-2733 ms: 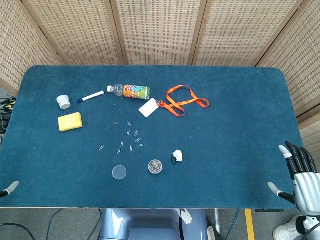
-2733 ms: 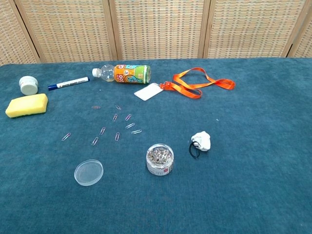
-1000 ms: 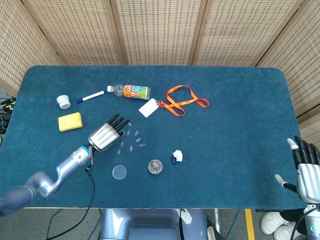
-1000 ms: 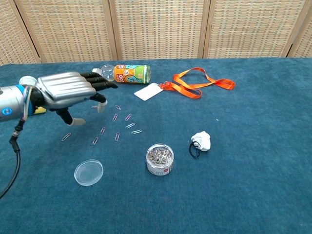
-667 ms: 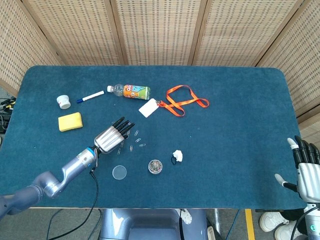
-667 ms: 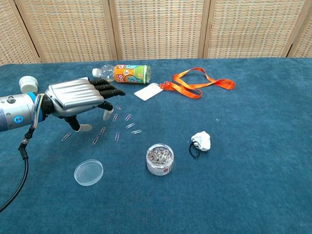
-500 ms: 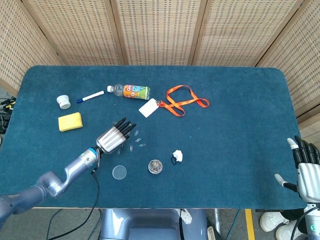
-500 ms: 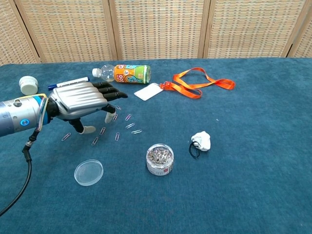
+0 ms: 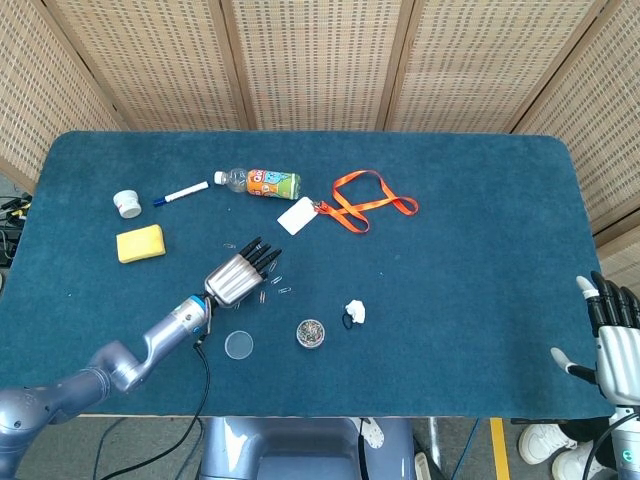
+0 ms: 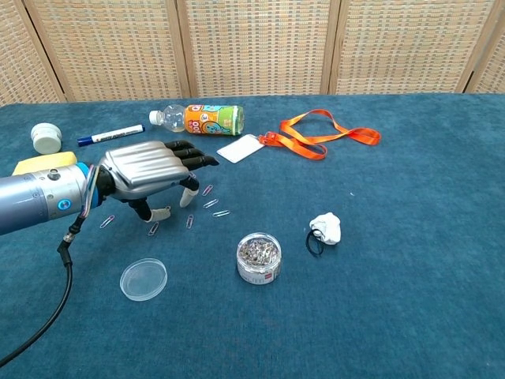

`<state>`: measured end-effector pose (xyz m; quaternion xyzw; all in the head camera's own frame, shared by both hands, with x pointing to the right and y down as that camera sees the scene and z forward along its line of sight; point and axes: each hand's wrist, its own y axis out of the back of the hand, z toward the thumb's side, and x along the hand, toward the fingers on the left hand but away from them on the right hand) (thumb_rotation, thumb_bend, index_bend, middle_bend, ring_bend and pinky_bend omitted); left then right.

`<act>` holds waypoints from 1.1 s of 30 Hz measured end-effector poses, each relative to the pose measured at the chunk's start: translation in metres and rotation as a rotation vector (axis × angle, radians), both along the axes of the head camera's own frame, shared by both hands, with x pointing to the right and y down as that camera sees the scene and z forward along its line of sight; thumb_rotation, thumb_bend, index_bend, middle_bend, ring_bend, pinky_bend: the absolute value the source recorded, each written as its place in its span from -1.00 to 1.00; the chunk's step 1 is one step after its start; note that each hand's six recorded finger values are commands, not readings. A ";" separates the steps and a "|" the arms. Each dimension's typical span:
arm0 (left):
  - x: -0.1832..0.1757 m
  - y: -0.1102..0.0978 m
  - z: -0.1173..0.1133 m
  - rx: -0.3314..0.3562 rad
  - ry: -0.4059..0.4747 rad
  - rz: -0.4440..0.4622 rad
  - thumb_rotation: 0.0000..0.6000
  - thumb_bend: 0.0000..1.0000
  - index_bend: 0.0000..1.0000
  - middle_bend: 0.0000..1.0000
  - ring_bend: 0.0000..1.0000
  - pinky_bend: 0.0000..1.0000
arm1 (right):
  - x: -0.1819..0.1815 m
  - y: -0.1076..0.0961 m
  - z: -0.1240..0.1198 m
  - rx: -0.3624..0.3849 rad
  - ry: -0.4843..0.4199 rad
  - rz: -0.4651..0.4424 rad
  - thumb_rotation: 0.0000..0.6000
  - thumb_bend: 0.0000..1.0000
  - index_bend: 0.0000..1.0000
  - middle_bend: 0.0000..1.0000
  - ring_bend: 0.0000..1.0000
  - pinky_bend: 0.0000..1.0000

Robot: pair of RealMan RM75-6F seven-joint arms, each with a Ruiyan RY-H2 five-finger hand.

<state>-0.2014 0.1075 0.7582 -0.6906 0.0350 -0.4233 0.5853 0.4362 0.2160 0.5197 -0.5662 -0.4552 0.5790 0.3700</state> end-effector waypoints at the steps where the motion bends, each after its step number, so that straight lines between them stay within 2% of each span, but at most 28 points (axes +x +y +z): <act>1: 0.000 0.001 0.001 -0.002 -0.002 -0.001 1.00 -0.28 -0.03 -1.00 -1.00 -1.00 | 0.000 0.000 0.000 0.002 -0.002 0.001 1.00 -1.00 -0.96 -1.00 -1.00 -1.00; 18: -0.008 -0.002 0.005 0.015 -0.027 -0.005 1.00 -0.27 -0.03 -1.00 -1.00 -1.00 | 0.000 0.001 -0.001 0.004 -0.004 -0.001 1.00 -1.00 -0.96 -1.00 -1.00 -1.00; 33: -0.027 -0.013 -0.004 0.044 -0.042 -0.010 1.00 -0.27 -0.03 -1.00 -1.00 -1.00 | -0.003 0.001 -0.001 0.002 -0.004 -0.010 1.00 -1.00 -0.96 -1.00 -1.00 -1.00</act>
